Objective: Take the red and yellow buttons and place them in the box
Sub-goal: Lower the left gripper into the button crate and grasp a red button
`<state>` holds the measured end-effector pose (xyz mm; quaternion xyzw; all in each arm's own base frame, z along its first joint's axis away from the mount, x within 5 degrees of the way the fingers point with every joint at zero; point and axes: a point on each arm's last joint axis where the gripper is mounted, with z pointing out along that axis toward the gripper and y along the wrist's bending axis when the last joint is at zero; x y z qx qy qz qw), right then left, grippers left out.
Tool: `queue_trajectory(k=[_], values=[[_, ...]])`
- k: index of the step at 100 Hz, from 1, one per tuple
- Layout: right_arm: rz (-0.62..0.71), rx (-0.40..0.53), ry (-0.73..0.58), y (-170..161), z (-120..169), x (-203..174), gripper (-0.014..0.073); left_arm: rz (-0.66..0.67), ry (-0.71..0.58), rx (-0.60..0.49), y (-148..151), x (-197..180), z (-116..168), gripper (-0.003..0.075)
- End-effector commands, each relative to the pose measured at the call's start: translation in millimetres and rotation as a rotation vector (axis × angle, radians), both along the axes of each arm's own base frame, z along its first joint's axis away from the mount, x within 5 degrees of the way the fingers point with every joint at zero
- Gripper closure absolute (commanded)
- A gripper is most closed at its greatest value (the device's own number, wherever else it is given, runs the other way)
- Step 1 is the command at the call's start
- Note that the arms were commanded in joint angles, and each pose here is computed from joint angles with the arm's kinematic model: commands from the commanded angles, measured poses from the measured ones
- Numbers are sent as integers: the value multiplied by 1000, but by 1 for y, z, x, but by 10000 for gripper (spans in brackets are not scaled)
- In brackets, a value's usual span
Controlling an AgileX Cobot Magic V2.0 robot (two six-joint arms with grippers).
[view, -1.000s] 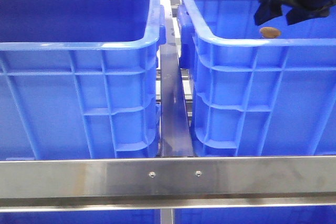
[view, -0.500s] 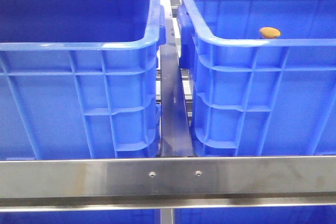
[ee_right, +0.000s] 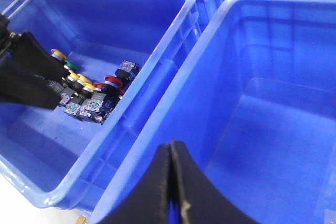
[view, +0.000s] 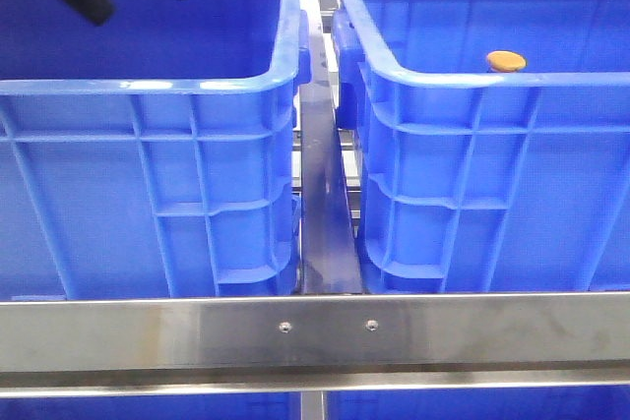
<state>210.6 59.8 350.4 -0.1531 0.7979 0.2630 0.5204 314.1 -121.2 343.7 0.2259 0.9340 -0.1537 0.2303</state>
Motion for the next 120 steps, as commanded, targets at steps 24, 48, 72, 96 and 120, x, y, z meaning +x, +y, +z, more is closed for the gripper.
queue_trajectory(k=[24,48,72,96,120], values=[[3,48,-40,1,14,-5,660,365,-119,87,27,5,24,82],[27,50,-31,2,14,-6,660,404,-79,114,26,19,5,82],[26,50,-31,2,14,-6,660,399,10,140,19,37,-28,82],[26,50,-31,2,14,-6,660,394,23,145,14,53,-49,82],[22,50,-33,2,14,-6,660,393,22,144,11,62,-63,82]])
